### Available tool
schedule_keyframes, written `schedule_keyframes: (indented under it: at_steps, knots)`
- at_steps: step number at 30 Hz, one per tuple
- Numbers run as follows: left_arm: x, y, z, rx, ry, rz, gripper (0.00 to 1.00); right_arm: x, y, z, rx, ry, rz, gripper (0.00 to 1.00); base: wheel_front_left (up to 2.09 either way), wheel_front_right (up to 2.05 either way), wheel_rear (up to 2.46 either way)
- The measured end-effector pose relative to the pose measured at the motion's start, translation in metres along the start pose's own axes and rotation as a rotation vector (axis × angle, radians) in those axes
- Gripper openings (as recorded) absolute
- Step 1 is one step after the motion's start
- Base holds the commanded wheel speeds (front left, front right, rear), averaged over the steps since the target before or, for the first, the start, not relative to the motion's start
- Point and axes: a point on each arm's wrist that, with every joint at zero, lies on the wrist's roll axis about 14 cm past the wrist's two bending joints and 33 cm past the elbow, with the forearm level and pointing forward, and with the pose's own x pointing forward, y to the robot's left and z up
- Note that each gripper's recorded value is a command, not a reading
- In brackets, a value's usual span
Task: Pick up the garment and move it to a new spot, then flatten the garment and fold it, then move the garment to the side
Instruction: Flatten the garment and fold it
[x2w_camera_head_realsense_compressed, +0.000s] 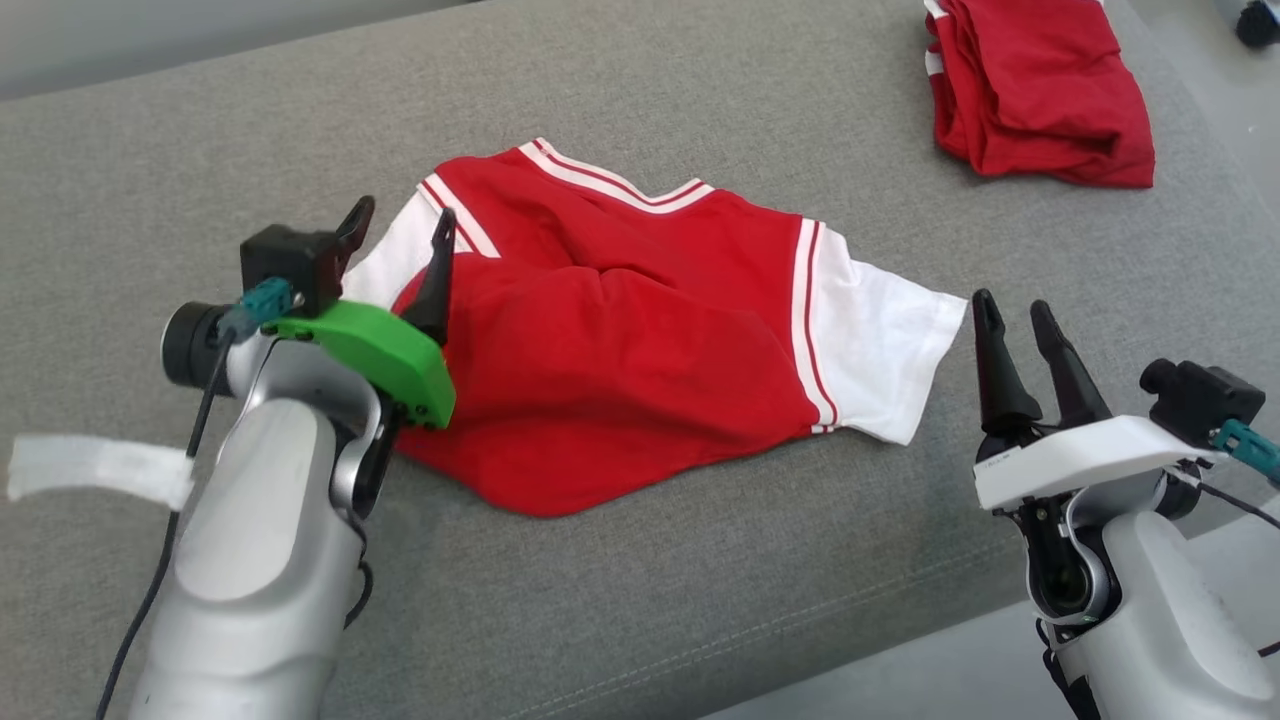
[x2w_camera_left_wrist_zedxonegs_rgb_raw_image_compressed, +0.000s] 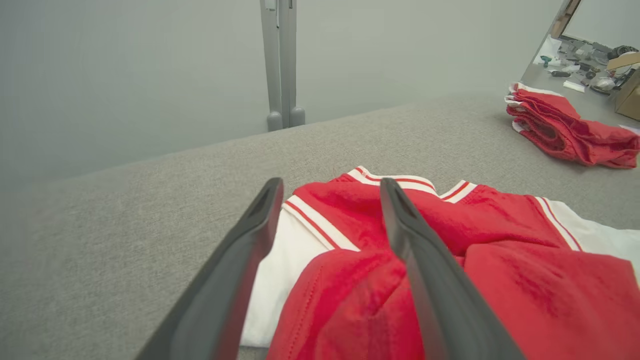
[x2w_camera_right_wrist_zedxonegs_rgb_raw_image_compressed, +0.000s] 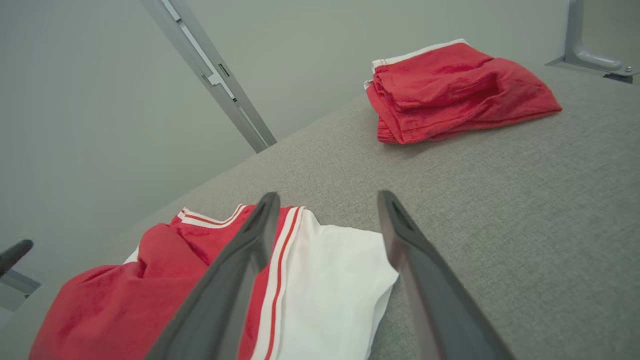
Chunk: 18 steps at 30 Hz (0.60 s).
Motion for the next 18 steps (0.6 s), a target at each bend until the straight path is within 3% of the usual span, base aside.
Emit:
schedule_keyframes:
  at_steps: [4, 12, 18]
  knots:
    - [0.028, -0.014, -0.014, -0.069, 0.096, -0.035, 1.00, 0.003, 0.008, 0.008, -0.031, -0.015, 0.028, 1.00, 0.00, 0.00, 0.00]
    - [0.057, 0.014, -0.075, -0.064, 0.349, 0.041, 1.00, 0.007, 0.020, 0.006, -0.053, -0.001, 0.057, 1.00, 0.00, 0.00, 0.00]
    - [0.072, 0.015, -0.099, -0.077, 0.431, 0.042, 1.00, 0.008, 0.009, 0.002, -0.090, 0.020, 0.033, 1.00, 0.00, 0.00, 0.00]
